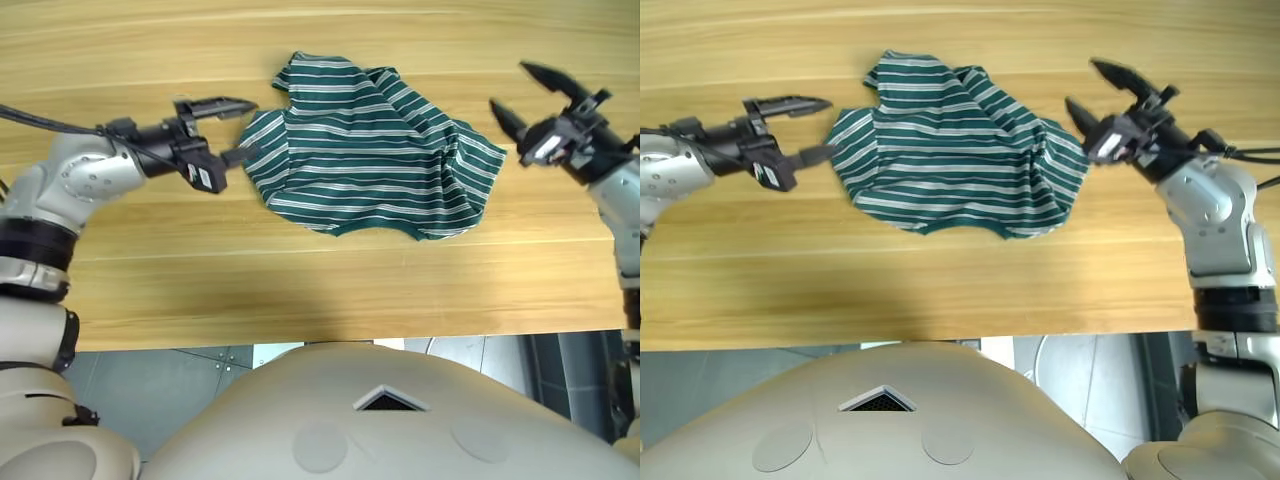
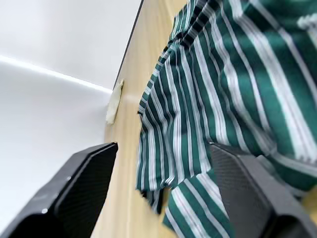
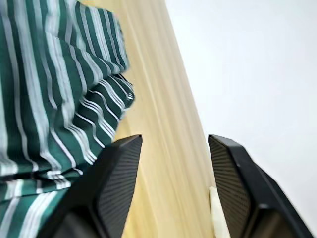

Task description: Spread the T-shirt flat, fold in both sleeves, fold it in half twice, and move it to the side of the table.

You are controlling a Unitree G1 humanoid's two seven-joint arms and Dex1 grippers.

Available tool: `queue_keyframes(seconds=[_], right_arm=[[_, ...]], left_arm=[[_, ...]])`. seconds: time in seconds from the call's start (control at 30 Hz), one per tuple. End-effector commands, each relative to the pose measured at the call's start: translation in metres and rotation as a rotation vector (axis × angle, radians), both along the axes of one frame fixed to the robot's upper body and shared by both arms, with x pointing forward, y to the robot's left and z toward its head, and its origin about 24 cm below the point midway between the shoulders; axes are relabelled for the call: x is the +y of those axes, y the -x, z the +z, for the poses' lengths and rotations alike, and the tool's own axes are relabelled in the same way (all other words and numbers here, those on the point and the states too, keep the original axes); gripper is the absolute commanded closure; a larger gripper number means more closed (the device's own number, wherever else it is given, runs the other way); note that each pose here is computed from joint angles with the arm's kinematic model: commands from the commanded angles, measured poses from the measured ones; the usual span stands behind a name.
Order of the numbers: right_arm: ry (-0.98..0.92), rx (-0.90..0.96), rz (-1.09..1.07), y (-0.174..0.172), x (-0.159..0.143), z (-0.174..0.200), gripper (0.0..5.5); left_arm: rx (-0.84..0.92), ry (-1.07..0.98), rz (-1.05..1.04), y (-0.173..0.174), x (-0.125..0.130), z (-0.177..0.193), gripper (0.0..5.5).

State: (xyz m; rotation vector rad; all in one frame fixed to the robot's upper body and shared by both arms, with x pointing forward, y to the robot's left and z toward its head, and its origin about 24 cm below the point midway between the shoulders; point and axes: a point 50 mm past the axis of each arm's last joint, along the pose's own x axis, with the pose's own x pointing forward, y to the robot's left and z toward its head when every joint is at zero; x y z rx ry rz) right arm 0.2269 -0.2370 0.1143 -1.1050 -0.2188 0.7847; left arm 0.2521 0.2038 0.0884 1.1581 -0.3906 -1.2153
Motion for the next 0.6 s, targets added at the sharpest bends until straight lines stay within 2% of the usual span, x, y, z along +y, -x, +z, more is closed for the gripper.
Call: queue_keyframes(seconds=[0.03, 0.17, 0.33, 0.6], right_arm=[[0.107, 0.240, 0.226, 0.044, 0.009, -0.022, 3.04], [0.167, 0.336, 0.257, 0.058, 0.003, -0.033, 3.04], [0.235, 0.351, 0.139, 0.050, -0.015, -0.043, 3.04], [0.373, 0.387, -0.043, 0.040, -0.048, -0.061, 3.04]], left_arm=[[0.221, 0.016, -0.105, 0.029, -0.013, -0.015, 1.63], [0.318, -0.074, -0.115, 0.039, -0.009, -0.024, 1.02], [0.301, -0.202, -0.068, 0.033, -0.001, -0.036, 0.17], [0.240, -0.302, -0.020, 0.025, 0.007, -0.045, 0.11]])
